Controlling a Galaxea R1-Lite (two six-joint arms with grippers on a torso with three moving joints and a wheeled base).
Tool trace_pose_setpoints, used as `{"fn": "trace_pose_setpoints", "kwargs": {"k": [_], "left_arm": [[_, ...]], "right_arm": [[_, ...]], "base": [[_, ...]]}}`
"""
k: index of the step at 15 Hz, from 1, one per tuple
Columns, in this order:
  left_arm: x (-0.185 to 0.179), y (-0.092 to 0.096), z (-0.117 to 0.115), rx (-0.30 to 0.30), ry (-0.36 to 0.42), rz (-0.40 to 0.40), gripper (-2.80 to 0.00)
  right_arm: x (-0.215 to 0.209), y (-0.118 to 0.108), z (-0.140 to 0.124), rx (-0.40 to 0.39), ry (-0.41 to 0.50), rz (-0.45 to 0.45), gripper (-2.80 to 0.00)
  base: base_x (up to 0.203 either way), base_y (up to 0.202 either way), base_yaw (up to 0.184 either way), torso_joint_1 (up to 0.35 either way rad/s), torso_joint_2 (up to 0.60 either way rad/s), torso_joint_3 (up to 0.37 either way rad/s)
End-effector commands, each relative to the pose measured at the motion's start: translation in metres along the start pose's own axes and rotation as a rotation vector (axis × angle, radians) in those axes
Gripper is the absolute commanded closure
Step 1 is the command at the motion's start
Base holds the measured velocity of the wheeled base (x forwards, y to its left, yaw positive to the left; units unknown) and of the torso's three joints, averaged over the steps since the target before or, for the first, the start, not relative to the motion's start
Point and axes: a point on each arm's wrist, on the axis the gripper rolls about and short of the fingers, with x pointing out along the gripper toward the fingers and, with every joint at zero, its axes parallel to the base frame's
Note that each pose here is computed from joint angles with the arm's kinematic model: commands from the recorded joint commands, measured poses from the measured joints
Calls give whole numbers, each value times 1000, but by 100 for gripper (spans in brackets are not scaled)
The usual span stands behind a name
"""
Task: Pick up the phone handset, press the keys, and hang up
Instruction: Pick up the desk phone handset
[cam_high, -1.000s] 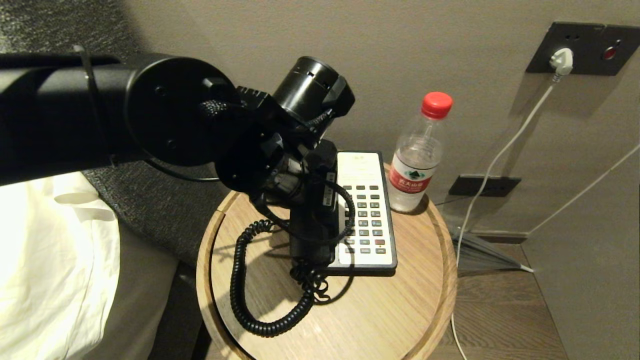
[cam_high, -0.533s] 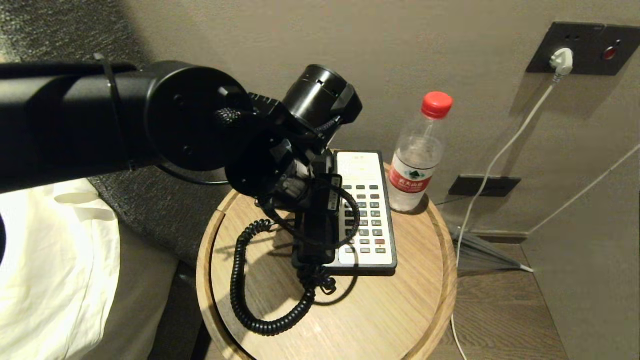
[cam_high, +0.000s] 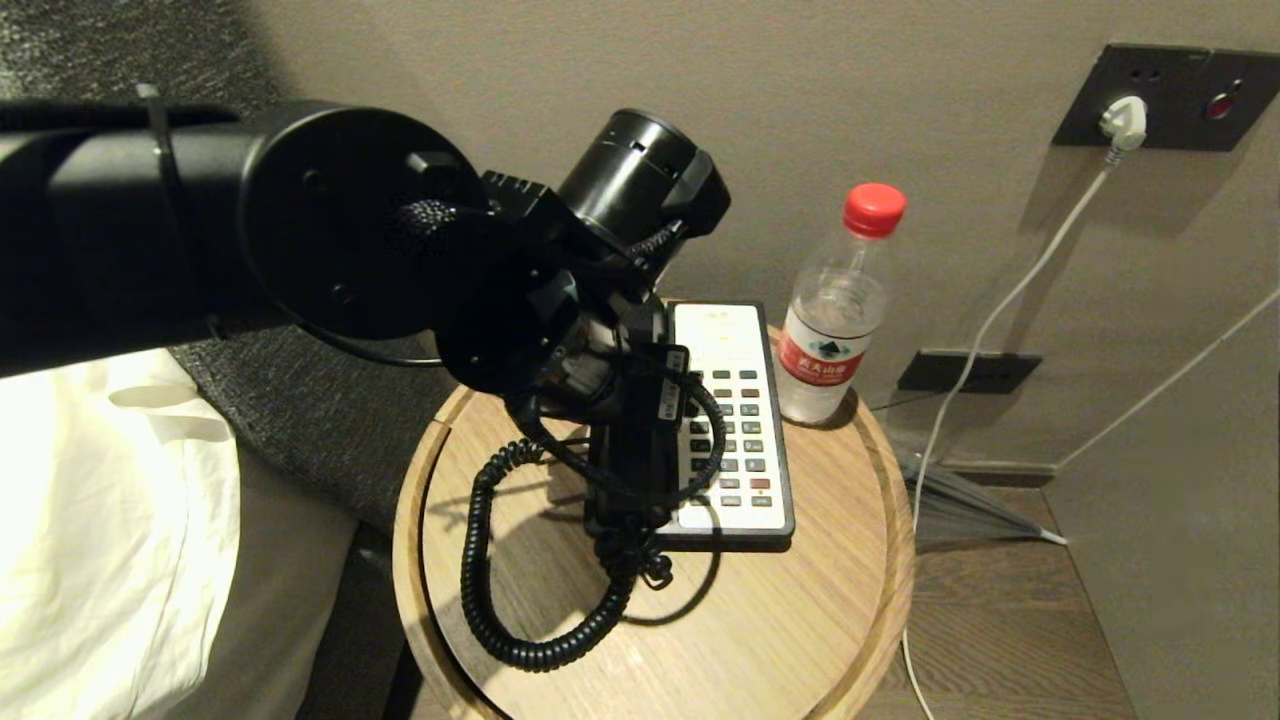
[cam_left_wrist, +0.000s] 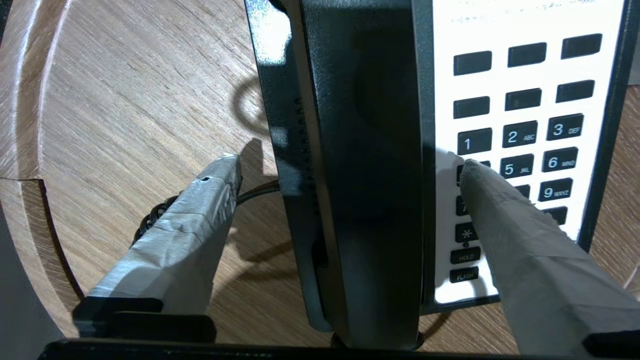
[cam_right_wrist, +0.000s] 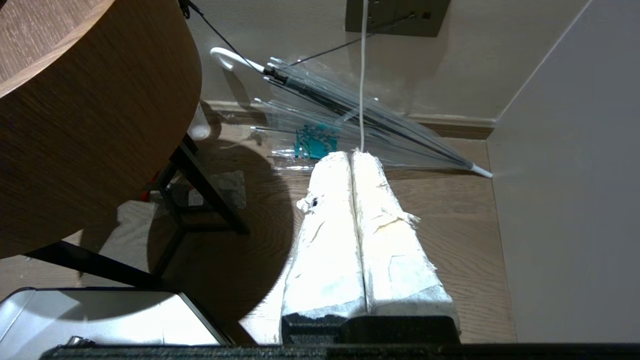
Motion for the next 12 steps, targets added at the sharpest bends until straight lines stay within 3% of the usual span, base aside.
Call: {"fn": "trace_pose_setpoints", "kwargs": {"k": [1, 12], "left_arm": [[-3, 1, 1, -12, -3, -8, -280], [-3, 4, -3, 15, 18, 35, -280]], "right_arm": [[-1, 0, 0, -1, -11, 0, 0], [-1, 0, 0, -1, -11, 0, 0]], "base": [[0, 0, 0, 0, 0, 0], [0, 0, 0, 0, 0, 0]]}}
